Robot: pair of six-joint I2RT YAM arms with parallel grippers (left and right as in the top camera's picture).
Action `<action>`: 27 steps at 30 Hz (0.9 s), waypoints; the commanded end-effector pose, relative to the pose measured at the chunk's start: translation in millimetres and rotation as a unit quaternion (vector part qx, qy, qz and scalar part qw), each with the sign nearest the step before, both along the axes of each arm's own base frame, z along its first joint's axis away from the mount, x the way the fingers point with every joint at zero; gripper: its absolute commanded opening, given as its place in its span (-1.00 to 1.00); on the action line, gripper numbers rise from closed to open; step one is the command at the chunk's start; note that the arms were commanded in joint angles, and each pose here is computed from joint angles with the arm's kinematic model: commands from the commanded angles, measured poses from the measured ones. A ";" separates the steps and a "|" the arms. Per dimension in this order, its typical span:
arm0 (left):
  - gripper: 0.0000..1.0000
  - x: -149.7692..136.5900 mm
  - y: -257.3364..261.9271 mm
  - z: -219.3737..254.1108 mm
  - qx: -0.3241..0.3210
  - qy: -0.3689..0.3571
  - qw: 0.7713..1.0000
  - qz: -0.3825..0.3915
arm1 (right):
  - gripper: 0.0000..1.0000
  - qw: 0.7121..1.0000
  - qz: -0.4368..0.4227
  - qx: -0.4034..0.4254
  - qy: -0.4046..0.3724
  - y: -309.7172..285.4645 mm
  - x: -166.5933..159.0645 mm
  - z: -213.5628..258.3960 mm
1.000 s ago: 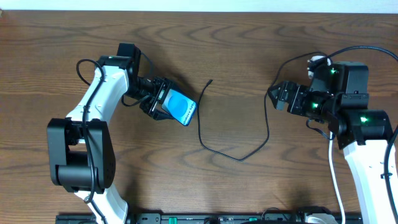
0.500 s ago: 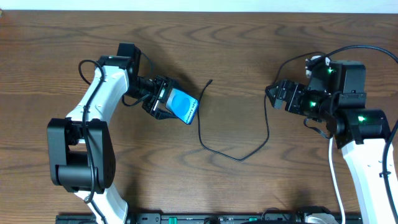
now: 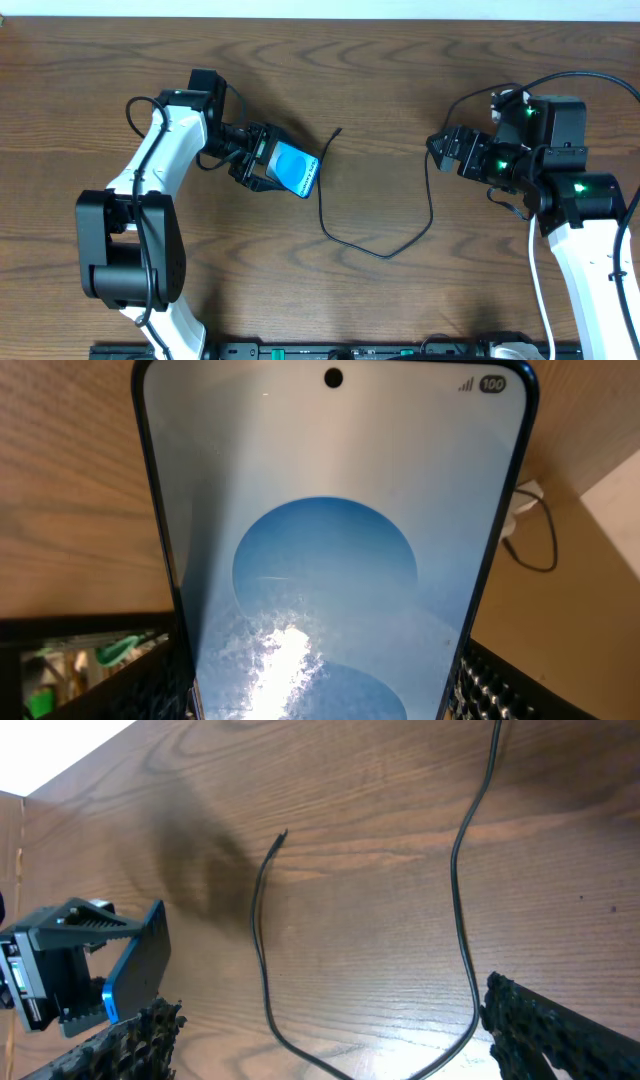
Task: Plug charger to phone and switch on socket
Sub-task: 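Carry the held phone rightward toward the table center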
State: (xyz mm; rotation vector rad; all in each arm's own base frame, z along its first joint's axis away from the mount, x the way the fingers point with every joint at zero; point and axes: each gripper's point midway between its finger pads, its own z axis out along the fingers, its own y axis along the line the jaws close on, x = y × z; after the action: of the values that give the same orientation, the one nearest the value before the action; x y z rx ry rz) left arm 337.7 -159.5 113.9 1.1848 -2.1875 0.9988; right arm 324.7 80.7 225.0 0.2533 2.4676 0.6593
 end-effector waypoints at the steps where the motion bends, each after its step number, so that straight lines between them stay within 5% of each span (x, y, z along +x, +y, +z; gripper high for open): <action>1: 0.28 -0.2 -5.3 17.5 -0.019 0.023 0.999 0.029 | 0.91 1.000 0.004 0.013 -0.010 6.0 2.6 9.8; 27: 0.26 -3.3 -24.1 49.6 -0.123 0.077 0.988 0.047 | 0.93 1.000 0.003 0.012 -0.012 5.5 3.4 10.2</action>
State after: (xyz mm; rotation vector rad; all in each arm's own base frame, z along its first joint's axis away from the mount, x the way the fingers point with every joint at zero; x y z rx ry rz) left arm 336.0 -177.3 140.5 1.2641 -1.8812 1.0634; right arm 326.0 82.3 227.0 0.2555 2.4583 0.6754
